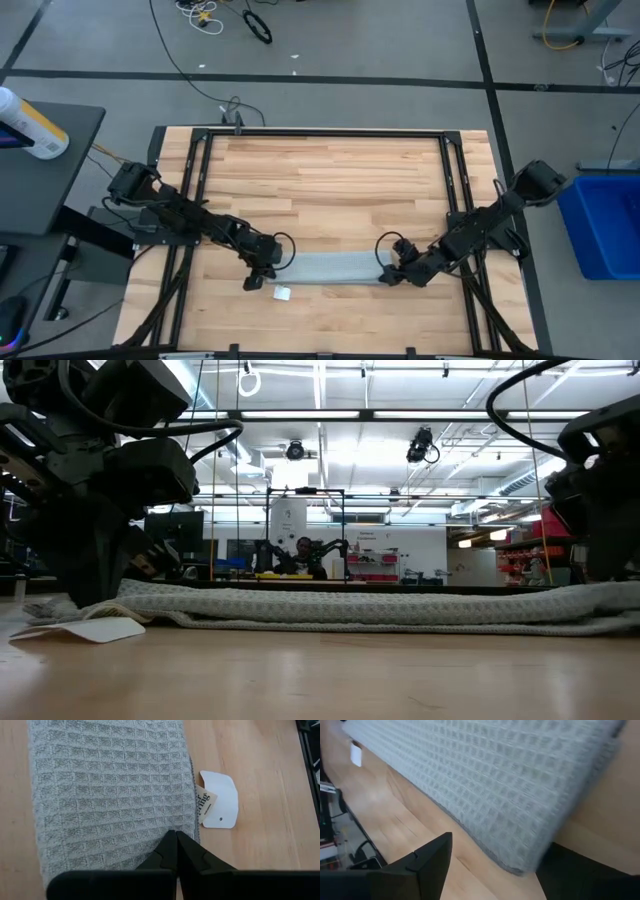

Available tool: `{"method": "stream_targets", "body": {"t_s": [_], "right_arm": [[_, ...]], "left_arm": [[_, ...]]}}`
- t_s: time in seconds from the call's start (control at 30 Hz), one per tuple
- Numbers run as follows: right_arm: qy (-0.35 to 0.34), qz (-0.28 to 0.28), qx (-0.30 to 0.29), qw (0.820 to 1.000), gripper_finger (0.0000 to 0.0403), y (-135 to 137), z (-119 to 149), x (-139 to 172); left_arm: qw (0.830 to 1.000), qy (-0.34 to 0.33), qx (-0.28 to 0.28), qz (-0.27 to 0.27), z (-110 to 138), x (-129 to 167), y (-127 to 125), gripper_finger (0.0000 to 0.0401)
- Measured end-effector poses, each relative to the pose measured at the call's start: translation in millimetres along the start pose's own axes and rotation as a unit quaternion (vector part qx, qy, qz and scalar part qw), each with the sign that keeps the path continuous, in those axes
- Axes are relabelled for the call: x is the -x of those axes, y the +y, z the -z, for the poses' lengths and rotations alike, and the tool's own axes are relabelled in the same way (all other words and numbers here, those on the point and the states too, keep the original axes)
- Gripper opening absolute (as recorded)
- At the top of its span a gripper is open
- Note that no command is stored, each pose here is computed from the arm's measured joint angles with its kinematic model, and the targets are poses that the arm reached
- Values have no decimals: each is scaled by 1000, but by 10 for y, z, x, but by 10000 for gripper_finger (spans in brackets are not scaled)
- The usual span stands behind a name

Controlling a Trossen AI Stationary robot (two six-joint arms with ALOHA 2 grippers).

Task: Fold microfiber towels
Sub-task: Fold the gray towel

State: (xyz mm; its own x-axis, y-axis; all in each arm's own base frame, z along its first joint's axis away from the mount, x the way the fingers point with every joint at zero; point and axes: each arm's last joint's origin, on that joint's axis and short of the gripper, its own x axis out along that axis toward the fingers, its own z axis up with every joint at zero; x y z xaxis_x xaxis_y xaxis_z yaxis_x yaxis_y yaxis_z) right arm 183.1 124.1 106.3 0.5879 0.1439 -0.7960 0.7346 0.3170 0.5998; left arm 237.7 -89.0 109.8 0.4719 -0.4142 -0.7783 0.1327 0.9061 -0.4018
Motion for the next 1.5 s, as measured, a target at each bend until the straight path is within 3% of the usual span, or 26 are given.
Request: {"method": "stream_targets", "body": {"t_s": [0.5, 0.6, 0.77, 0.83, 1.2, 1.5], "right_arm": [[-12, 0, -13, 1000, 245, -11, 2, -19], [-11, 7, -14, 1000, 196, -29, 1, -21], [-8, 21, -14, 1000, 50, -65, -1, -25], [-8, 22, -10, 1000, 17, -65, -2, -26], [-17, 26, 2, 1000, 6, -27, 39, -5], [-20, 124, 70, 990, 6, 374, 30, 169]], "left_arm": [[1000, -1, -3, 1, -3, 0, -1, 0], [1000, -2, -3, 0, -3, 0, -2, 0], [1000, -2, -3, 0, -3, 0, -2, 0], [1000, -3, -3, 0, -5, -1, -2, 0], [1000, -2, -3, 0, -4, -1, -2, 0], [1000, -3, -2, -1, -9, 0, -2, 0]]}}
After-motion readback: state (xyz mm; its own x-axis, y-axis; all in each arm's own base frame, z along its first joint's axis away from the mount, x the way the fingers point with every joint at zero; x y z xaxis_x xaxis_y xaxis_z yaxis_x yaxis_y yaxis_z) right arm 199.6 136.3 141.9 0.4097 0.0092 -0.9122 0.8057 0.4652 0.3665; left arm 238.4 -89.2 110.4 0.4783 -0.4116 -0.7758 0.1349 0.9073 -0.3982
